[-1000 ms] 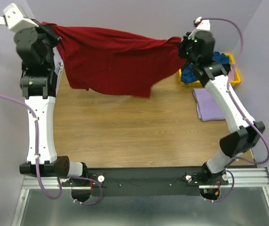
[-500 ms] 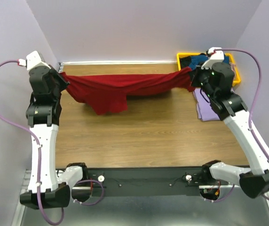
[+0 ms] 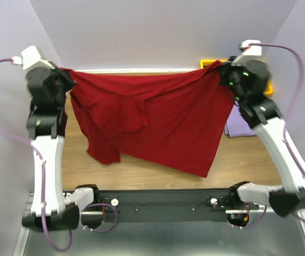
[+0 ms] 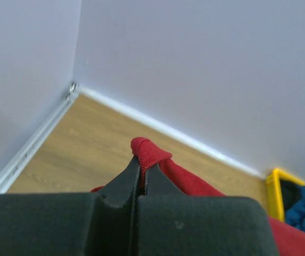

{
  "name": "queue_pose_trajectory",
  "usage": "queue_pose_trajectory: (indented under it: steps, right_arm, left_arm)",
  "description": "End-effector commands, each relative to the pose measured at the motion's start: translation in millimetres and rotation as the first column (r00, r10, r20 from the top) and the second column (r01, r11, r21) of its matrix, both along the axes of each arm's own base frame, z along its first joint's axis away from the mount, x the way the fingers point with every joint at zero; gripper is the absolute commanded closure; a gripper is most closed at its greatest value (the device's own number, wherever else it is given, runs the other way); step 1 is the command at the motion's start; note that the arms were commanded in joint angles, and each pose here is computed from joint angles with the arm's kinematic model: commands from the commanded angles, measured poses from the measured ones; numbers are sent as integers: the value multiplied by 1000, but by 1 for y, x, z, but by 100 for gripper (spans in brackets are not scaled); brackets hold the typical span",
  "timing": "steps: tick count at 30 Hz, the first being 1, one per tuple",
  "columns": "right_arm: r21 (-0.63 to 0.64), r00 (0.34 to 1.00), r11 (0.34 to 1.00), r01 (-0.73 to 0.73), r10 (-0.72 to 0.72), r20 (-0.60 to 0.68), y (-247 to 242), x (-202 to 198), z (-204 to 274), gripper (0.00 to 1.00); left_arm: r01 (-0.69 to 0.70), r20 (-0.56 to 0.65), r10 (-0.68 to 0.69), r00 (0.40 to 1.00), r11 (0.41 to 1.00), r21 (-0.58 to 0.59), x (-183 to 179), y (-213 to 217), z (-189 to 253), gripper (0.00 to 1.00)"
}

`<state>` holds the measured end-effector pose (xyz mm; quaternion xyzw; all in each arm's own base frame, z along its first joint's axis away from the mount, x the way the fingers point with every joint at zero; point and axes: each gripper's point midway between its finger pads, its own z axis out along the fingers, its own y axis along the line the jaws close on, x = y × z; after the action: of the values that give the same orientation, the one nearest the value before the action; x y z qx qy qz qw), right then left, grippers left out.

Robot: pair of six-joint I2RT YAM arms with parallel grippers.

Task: Fold and stack the t-shirts
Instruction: Flatten the tshirt out

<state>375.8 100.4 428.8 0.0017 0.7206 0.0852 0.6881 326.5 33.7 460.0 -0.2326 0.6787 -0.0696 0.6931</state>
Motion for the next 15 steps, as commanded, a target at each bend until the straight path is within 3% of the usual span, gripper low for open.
queue_pose_trajectory:
  steps: [1, 4, 5, 7, 8, 10, 15]
  right_arm:
    - [-91, 970, 995, 51, -71, -232, 6, 52, -97, 93]
    - [-127, 928, 991, 32, -76, -365, 18, 79, -161, 86]
    - [-136, 915, 991, 15, -69, -398, 23, 86, -178, 70]
    - [-150, 885, 989, -5, -66, -461, 30, 100, -209, 55]
    - [-143, 871, 990, -7, -64, -487, 32, 100, -218, 46]
    - [-118, 857, 993, -33, -33, -514, 41, 101, -225, 41]
    - [-59, 835, 995, -84, 38, -549, 51, 86, -235, 39]
  left_arm:
    - [42, -209, -46, 977, 999, -24, 71, -1, -93, 100]
    - [55, -333, -66, 940, 998, -43, 108, -1, -158, 90]
    - [56, -352, -71, 933, 997, -52, 116, -1, -170, 88]
    - [50, -406, -73, 911, 997, -65, 134, 0, -207, 76]
    - [44, -407, -68, 911, 997, -68, 142, 2, -215, 63]
    - [38, -459, -69, 886, 996, -76, 151, 3, -240, 48]
    - [61, -511, -113, 852, 991, -118, 133, -7, -276, 30]
